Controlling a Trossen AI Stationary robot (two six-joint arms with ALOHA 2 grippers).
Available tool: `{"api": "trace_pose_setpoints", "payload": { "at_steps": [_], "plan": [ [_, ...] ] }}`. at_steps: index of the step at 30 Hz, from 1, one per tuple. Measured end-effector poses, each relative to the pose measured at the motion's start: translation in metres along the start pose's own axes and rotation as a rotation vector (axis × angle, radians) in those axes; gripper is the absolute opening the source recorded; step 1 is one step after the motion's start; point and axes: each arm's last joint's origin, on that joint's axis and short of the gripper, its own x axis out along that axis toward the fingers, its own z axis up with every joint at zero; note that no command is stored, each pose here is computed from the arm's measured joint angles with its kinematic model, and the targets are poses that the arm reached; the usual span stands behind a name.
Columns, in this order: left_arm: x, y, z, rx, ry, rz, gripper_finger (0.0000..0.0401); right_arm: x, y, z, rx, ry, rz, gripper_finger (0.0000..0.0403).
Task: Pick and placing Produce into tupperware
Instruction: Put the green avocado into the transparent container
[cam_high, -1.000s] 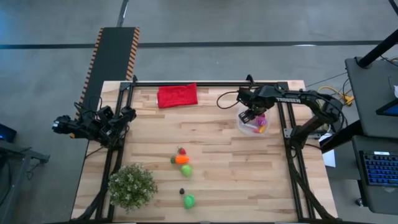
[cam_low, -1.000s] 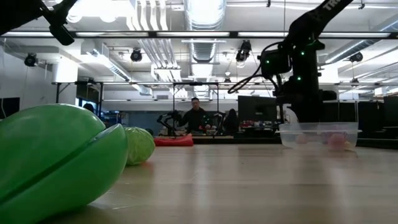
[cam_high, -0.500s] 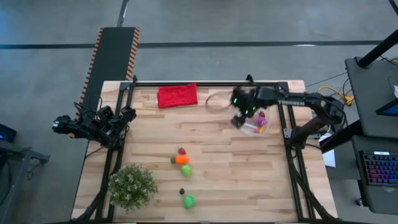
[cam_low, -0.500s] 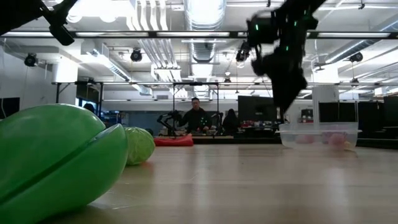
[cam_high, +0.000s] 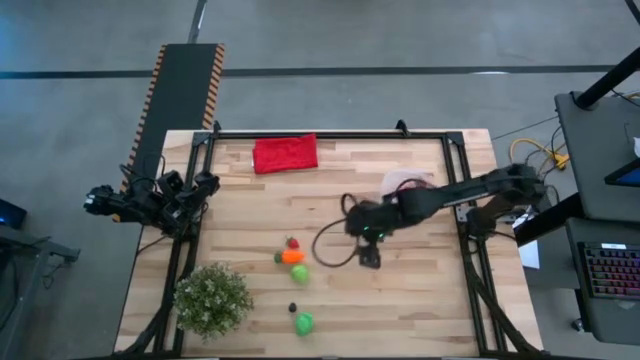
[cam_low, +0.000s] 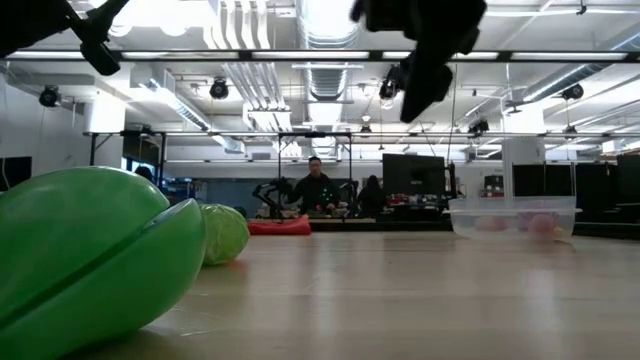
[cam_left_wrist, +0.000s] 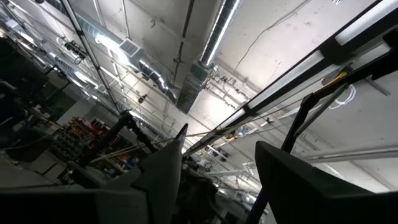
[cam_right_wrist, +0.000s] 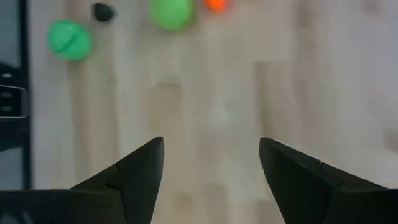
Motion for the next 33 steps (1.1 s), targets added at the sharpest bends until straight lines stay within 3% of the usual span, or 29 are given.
{"api": "trace_pose_setpoints", "payload": {
  "at_steps": [7, 13, 27, 33],
  "plan": [
    [0.0, 0.001, -0.002, 0.006, 0.016, 0.007, 0.0192, 0.039, 0.047, 0.044, -0.188, 0.009, 0.094, 0.025],
    [0.0, 0.001, -0.003, 0.011, 0.025, 0.011, 0.0192, 0.062, 0.068, 0.052, -0.264, 0.07, 0.098, 0.0244],
    [0.001, 0.001, -0.004, 0.014, 0.032, 0.014, 0.0192, 0.107, 0.144, 0.059, -0.344, 0.033, 0.222, 0.0273],
    [0.001, 0.001, -0.004, 0.014, 0.032, 0.013, 0.0192, 0.127, 0.16, 0.075, -0.257, -0.002, 0.232, 0.0292]
  ]
}}
